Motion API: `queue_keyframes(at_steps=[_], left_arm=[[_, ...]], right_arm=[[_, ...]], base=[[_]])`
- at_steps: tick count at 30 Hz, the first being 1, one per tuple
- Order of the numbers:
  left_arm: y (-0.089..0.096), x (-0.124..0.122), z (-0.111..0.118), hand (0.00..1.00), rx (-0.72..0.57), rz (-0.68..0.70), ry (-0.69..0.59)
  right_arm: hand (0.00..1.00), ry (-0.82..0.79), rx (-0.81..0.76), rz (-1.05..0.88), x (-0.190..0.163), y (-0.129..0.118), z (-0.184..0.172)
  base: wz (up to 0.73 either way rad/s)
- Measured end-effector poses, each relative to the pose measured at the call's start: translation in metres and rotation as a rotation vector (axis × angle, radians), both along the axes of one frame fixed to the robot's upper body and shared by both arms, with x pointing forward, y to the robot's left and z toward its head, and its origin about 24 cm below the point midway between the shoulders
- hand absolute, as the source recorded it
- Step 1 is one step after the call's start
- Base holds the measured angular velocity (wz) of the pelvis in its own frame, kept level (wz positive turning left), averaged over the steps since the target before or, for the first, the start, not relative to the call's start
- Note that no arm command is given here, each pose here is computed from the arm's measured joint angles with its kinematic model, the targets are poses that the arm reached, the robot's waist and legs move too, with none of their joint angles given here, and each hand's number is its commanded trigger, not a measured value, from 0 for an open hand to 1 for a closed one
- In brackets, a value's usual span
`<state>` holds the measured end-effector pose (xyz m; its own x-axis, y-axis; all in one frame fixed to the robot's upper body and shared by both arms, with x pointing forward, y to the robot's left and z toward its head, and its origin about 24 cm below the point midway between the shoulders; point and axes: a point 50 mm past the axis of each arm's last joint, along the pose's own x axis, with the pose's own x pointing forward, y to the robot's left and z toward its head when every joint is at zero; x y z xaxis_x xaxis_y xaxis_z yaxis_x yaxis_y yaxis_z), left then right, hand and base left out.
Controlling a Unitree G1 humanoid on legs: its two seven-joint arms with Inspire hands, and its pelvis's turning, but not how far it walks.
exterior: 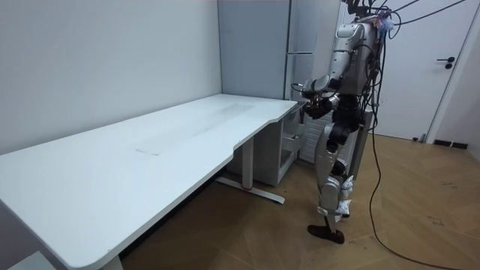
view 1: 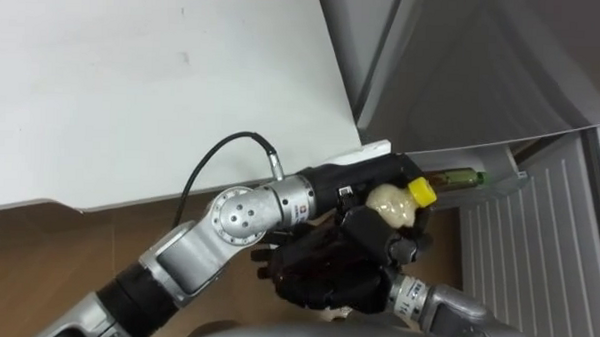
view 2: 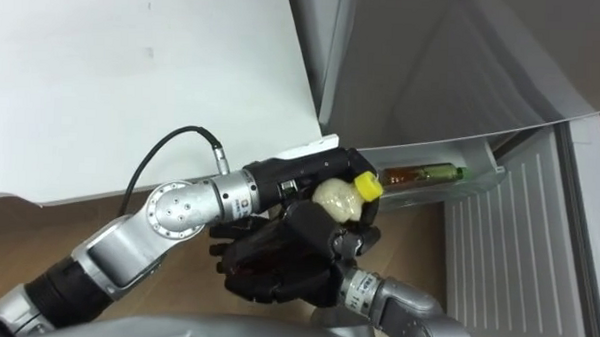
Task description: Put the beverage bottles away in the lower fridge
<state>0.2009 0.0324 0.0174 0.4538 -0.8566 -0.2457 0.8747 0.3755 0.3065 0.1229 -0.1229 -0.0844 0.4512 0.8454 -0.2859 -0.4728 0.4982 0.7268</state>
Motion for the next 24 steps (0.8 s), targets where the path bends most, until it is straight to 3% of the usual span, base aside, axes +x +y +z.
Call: queue_keyframes(at_steps=[17,19,20,24], left_arm=[[0.000,0.004,-0.006,1.00,-0.037,0.086,0.040],[0.002,0.003,-0.008,0.57,-0.040,0.097,0.048],[0.002,0.003,-0.008,0.00,-0.040,0.099,0.049],[0.010,0.006,-0.013,0.00,-0.055,0.151,0.090]], right_arm=[[1.00,0.037,-0.014,-0.030,0.000,0.005,-0.002],[1.00,0.048,-0.012,-0.027,-0.001,0.006,-0.003],[1.00,0.050,-0.012,-0.028,-0.001,0.007,-0.003],[1.00,0.076,-0.013,-0.048,-0.003,0.008,-0.008]], base=[[0.00],[0.00],[0.00],[0.00]])
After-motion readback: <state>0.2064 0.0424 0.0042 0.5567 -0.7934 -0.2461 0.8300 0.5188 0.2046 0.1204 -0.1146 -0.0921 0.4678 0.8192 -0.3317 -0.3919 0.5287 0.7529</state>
